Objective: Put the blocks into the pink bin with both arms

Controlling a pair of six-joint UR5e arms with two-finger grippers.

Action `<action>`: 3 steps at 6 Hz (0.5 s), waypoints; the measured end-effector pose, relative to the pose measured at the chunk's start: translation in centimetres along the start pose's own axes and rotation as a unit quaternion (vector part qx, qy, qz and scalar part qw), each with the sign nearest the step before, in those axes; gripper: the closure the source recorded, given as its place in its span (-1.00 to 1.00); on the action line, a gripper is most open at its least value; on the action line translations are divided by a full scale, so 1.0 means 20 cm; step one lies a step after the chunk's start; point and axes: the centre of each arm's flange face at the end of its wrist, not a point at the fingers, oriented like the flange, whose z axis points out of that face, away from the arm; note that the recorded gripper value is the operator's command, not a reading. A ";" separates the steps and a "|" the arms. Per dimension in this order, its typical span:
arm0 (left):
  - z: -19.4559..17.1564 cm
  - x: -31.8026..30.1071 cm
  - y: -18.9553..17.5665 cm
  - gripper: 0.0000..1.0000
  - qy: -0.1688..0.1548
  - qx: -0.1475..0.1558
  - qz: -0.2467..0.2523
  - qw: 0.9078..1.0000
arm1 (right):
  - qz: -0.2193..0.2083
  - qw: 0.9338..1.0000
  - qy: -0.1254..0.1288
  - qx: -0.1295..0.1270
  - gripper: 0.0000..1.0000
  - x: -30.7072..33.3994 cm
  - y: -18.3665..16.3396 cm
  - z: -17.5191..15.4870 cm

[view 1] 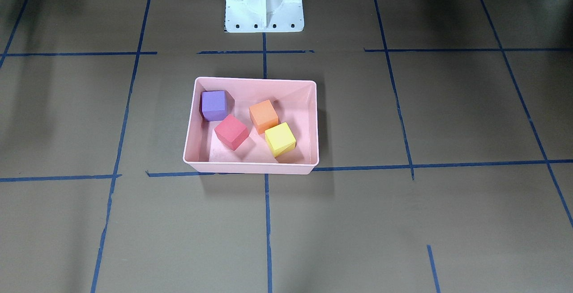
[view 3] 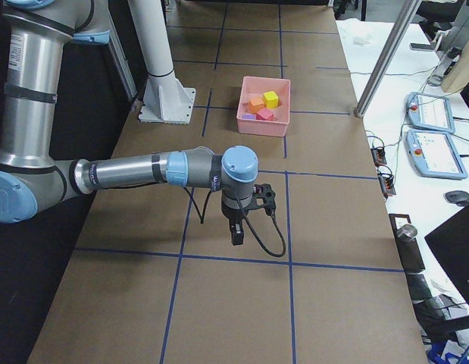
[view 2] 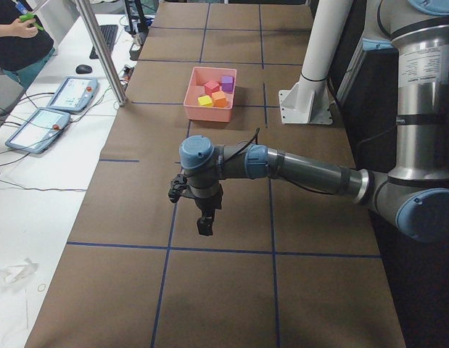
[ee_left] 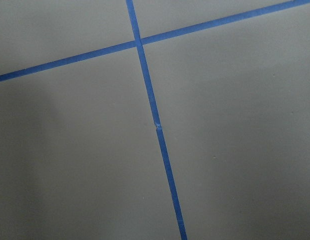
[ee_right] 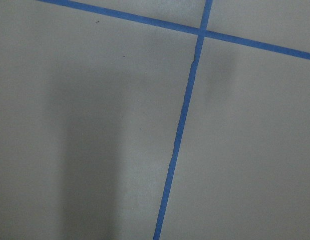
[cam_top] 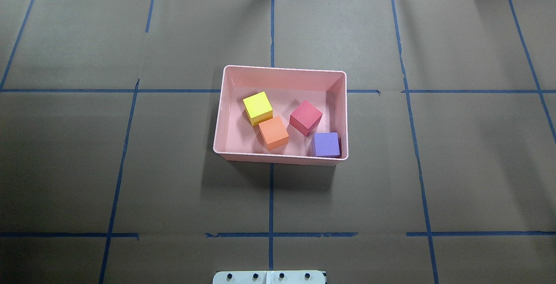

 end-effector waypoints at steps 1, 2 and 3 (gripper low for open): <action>0.00 0.00 0.00 -1.00 0.000 -0.001 -0.001 1.000 | 0.000 1.000 0.000 0.000 -1.00 0.00 0.00 0.00; 0.00 0.00 0.01 -1.00 0.000 -0.001 -0.002 1.000 | 0.000 1.000 0.000 0.000 -1.00 0.00 0.00 0.00; 0.01 -0.01 0.01 -1.00 0.001 -0.003 -0.003 1.000 | 0.000 1.000 -0.002 0.000 -1.00 0.00 0.00 0.00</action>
